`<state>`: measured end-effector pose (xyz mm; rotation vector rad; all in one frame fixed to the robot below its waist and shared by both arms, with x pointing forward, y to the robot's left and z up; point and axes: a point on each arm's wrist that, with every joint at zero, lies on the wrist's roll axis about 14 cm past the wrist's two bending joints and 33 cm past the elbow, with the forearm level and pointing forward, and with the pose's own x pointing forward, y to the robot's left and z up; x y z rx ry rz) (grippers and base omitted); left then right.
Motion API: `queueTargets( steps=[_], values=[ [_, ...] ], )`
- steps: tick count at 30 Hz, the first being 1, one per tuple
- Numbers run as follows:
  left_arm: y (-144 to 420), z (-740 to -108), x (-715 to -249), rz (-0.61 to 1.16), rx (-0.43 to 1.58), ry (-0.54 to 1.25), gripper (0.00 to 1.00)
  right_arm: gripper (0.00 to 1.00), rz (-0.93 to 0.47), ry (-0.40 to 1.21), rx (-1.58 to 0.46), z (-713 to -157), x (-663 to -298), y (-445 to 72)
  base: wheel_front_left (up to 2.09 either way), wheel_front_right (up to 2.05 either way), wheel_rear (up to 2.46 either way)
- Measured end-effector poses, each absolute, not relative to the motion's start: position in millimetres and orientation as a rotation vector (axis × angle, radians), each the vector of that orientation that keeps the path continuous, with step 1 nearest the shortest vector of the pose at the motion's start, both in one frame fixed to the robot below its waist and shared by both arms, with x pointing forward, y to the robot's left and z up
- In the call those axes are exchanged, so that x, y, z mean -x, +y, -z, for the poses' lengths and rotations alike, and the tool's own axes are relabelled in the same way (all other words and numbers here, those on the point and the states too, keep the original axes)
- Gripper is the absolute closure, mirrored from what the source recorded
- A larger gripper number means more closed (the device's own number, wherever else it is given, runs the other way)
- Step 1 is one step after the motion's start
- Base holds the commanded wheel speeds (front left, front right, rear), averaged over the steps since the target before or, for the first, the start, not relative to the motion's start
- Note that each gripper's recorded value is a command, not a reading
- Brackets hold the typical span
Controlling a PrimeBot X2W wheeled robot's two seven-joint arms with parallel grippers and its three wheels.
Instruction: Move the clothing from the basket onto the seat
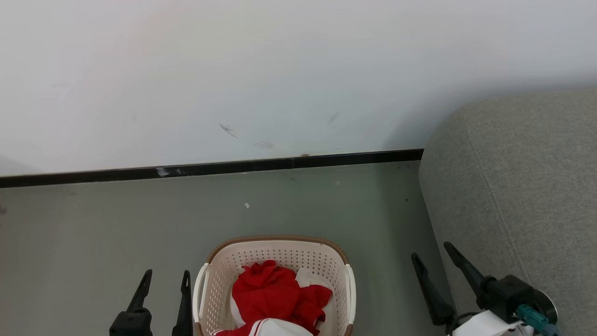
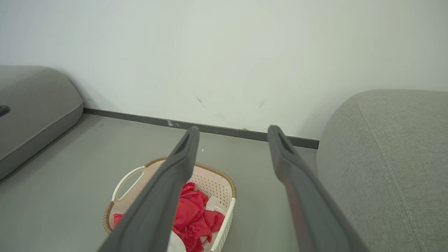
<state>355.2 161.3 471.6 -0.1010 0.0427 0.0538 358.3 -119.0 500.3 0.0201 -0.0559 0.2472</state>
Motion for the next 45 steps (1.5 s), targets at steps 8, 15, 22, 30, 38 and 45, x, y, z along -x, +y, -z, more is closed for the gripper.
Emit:
queueTargets(
  steps=[8, 15, 22, 30, 38, 45],
  values=[
    [152, -455, -364, 0.015, 0.054, 0.094, 0.0, 0.0, -0.215, -0.038, -0.02, -494, -362, -129, 0.0, 0.0, 0.0],
    [124, -434, -376, 0.141, 0.007, 0.17, 0.0, 0.0, -0.162, -0.027, -0.015, -490, -367, -147, 0.0, 0.0, 0.0],
    [108, -420, -394, 0.225, -0.037, 0.217, 0.0, 0.0, -0.129, -0.017, -0.013, -486, -372, -158, 0.0, 0.0, 0.0],
    [87, -389, -397, 0.333, -0.08, 0.318, 0.0, 0.0, -0.105, -0.016, -0.01, -484, -384, -166, 0.0, 0.0, 0.0],
    [66, -355, -405, 0.451, -0.143, 0.413, 0.0, 0.0, -0.088, -0.042, -0.004, -487, -408, -172, 0.0, 0.0, 0.0],
    [44, -328, -413, 0.557, -0.181, 0.478, 0.0, 0.0, -0.077, -0.054, 0.003, -485, -427, -178, 0.0, 0.0, 0.0]
  ],
)
